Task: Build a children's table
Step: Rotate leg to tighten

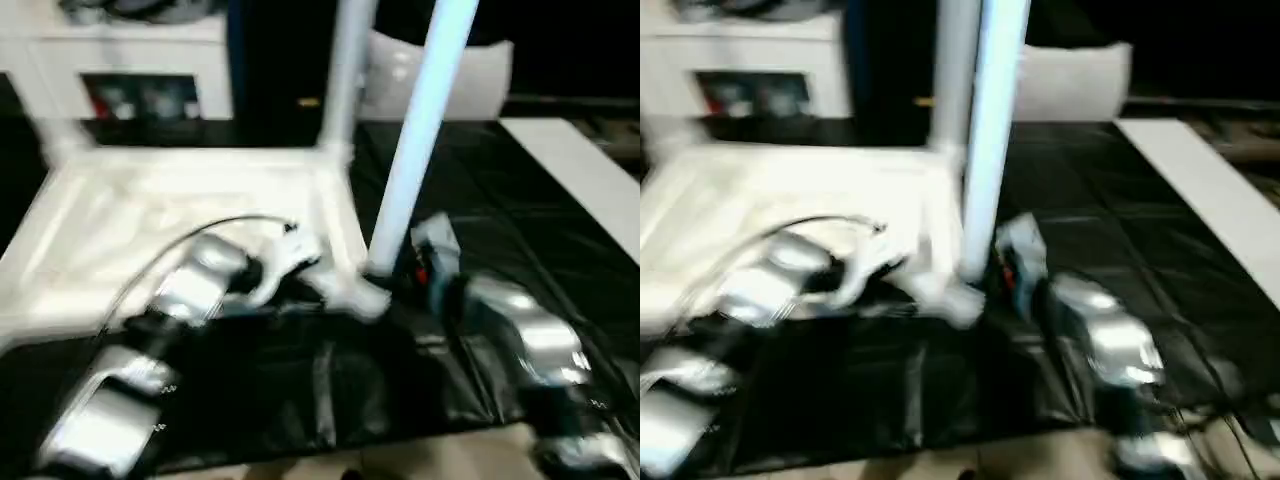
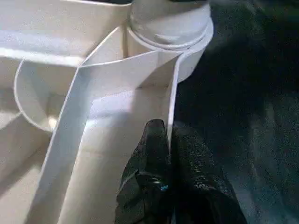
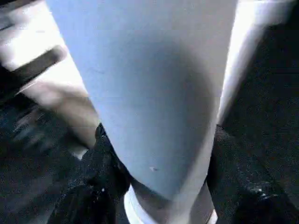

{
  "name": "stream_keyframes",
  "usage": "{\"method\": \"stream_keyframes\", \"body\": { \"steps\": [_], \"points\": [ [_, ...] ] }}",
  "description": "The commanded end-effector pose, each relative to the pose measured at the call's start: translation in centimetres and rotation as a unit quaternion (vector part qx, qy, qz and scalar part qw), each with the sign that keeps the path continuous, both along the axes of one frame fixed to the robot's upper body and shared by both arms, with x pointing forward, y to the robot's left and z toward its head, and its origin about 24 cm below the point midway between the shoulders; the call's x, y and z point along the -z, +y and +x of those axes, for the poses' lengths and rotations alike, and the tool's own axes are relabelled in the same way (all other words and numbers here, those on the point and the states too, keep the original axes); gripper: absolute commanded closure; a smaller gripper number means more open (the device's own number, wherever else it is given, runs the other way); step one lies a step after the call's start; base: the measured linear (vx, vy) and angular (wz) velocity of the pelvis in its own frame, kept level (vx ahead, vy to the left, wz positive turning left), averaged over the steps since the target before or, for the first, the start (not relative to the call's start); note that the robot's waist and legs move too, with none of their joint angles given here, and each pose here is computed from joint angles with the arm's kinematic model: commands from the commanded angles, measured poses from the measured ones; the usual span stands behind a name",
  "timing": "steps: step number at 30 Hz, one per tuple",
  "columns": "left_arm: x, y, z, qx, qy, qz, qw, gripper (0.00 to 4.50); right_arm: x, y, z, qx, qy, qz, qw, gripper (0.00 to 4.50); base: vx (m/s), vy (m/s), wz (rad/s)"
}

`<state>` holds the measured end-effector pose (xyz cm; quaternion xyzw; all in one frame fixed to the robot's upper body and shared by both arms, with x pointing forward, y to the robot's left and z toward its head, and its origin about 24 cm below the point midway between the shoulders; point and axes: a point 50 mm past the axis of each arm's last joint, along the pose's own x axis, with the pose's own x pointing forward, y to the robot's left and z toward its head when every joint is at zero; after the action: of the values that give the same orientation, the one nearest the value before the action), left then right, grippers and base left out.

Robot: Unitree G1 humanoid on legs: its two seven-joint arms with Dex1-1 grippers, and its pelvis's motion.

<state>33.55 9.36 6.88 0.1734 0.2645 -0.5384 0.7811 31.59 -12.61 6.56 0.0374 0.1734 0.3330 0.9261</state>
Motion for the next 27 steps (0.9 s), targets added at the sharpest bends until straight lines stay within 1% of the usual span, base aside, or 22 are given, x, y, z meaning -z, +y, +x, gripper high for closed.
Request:
{"method": "stream_keyframes", "body": {
  "steps": [1, 4, 6, 7, 8, 9, 10, 11, 12, 13, 16, 17, 18, 20, 22, 23, 25, 26, 27],
  "points": [
    [-1.5, -2.6, 0.7, -0.033, -0.034, -0.043, 0.998, 4.5, 0.6, 3.5, -0.1, 0.002, 0.026, 0.02, 0.999, 2.38, 0.0, 0.0, 0.0],
    [-1.8, -3.2, 0.9, -0.046, -0.043, -0.05, 0.997, 4.5, 0.5, 4.2, 0.1, 0.018, 0.016, 0.02, 1.0, 2.38, 0.0, 0.0, 0.0],
    [-1.9, -3.6, 0.9, -0.047, -0.047, -0.052, 0.996, 4.5, 0.2, 4.6, 0.2, 0.029, -0.005, 0.02, 0.999, 2.38, 0.0, 0.0, 0.0],
    [-1.9, -3.6, 0.9, -0.047, -0.048, -0.052, 0.996, 4.5, 0.2, 4.6, 0.3, 0.031, -0.008, 0.022, 0.999, 1.89, 0.0, 0.0, 0.0],
    [-1.9, -3.7, 0.9, -0.046, -0.049, -0.051, 0.996, 4.5, 0.0, 4.7, 0.3, 0.036, -0.011, 0.031, 0.999, 1.89, 0.0, 0.0, 0.0],
    [-1.8, -3.6, 0.8, -0.045, -0.049, -0.048, 0.997, 4.5, -0.1, 4.7, 0.3, 0.04, -0.018, 0.033, 0.998, 1.73, 0.0, 0.0, 0.0],
    [-1.7, -3.4, 0.6, -0.038, -0.05, -0.042, 0.997, 4.5, -0.3, 4.6, 0.3, 0.042, -0.025, 0.037, 0.998, 1.73, 0.0, 0.0, 0.0],
    [-1.6, -3.3, 0.6, -0.036, -0.049, -0.04, 0.997, 4.5, -0.3, 4.4, 0.3, 0.043, -0.026, 0.039, 0.998, 1.62, 0.0, 0.0, 0.0],
    [-1.4, -3.1, 0.4, -0.029, -0.05, -0.036, 0.998, 4.5, -0.3, 4.2, 0.2, 0.042, -0.025, 0.041, 0.998, 1.37, 0.0, 0.0, 0.0],
    [-1.4, -3.0, 0.4, -0.026, -0.05, -0.035, 0.998, 4.5, -0.3, 4.2, 0.1, 0.041, -0.023, 0.043, 0.998, 1.37, 0.0, 0.0, 0.0],
    [-1.1, -2.5, 0.2, -0.018, -0.049, -0.03, 0.998, 4.5, -0.3, 3.7, -0.2, 0.029, -0.03, 0.042, 0.998, 1.02, 0.0, 0.0, 0.0],
    [-1.0, -2.2, 0.1, -0.013, -0.047, -0.029, 0.998, 4.5, -0.3, 3.3, -0.4, 0.024, -0.034, 0.045, 0.998, 1.02, 0.0, 0.0, 0.0],
    [-1.0, -1.9, 0.0, -0.007, -0.048, -0.027, 0.998, 4.5, -0.3, 2.8, -0.5, 0.022, -0.037, 0.045, 0.998, 0.85, 0.0, 0.0, 0.0],
    [-0.9, -1.3, 0.0, 0.008, -0.046, -0.026, 0.999, 4.5, -0.4, 1.9, -0.7, 0.01, -0.044, 0.046, 0.998, 0.78, 0.0, 0.0, 0.0],
    [-0.9, -0.9, -0.2, 0.029, -0.045, -0.025, 0.998, 4.5, -0.5, 0.9, -1.0, -0.01, -0.05, 0.045, 0.998, 0.54, 0.0, 0.0, 0.0],
    [-0.9, -0.8, -0.2, 0.032, -0.045, -0.025, 0.998, 4.5, -0.6, 0.8, -1.0, -0.012, -0.051, 0.044, 0.998, 0.48, 0.0, 0.0, 0.0],
    [-0.9, -0.1, -0.3, 0.059, -0.042, -0.016, 0.997, 4.5, -0.9, -0.3, -1.3, -0.054, -0.057, 0.042, 0.996, 0.31, 0.0, 0.0, 0.0],
    [-0.9, -0.1, -0.3, 0.06, -0.042, -0.016, 0.997, 4.5, -0.9, -0.3, -1.3, -0.056, -0.057, 0.042, 0.996, 0.19, 0.0, 0.0, 0.0],
    [-1.0, 0.3, -0.4, 0.083, -0.042, -0.01, 0.996, 4.5, -1.0, -1.0, -1.5, -0.091, -0.063, 0.027, 0.994, 0.19, 0.0, 0.0, 0.0]
  ]
}}
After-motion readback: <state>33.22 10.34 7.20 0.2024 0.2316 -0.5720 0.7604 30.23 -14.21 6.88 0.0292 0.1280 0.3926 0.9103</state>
